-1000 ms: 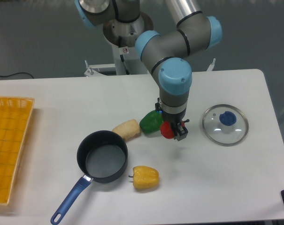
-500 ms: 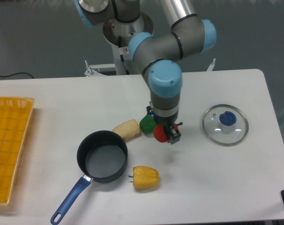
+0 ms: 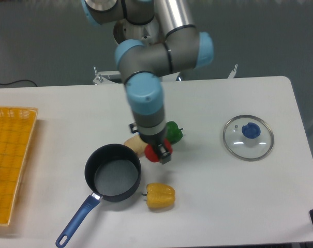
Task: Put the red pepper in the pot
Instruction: 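Carry the red pepper over the dark blue saucepan and lower it, then lower the red pepper into the saucepan and open the gripper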
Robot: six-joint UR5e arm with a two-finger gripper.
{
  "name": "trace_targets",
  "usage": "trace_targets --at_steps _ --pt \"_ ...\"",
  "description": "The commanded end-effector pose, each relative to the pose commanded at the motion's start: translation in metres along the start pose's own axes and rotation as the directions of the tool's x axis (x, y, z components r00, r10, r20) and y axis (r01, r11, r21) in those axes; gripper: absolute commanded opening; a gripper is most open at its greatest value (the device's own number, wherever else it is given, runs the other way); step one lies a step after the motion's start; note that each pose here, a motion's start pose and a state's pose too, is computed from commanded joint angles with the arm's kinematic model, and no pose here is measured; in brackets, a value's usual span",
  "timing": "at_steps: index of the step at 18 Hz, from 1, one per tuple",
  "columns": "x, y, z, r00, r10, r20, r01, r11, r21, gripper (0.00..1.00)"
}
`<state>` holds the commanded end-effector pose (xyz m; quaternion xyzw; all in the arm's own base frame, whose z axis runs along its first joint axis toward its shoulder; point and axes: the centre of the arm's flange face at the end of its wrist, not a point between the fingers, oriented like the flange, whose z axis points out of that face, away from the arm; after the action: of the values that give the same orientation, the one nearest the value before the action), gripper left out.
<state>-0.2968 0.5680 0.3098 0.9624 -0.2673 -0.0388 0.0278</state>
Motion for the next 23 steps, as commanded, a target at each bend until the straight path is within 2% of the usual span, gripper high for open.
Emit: trace_targets --at_steps 2,5,14,19,23 --pt "0.0 -0.028 0.004 1.0 -0.023 0.005 0.023 1.0 0.002 0.64" --pt "0.002 -0.048 0.009 1.0 -0.03 0.006 0.03 1.0 0.003 0.64" --pt "0.004 -0.058 0.019 0.999 -0.044 -0.007 0.044 0.999 0.0 0.64" --pt "0.007 -0.074 0.035 0.996 -0.092 0.003 0.092 0.996 0.01 0.66" --pt "0.007 -0.076 0.043 0.996 -0.094 -0.007 0.094 0.996 0.004 0.66"
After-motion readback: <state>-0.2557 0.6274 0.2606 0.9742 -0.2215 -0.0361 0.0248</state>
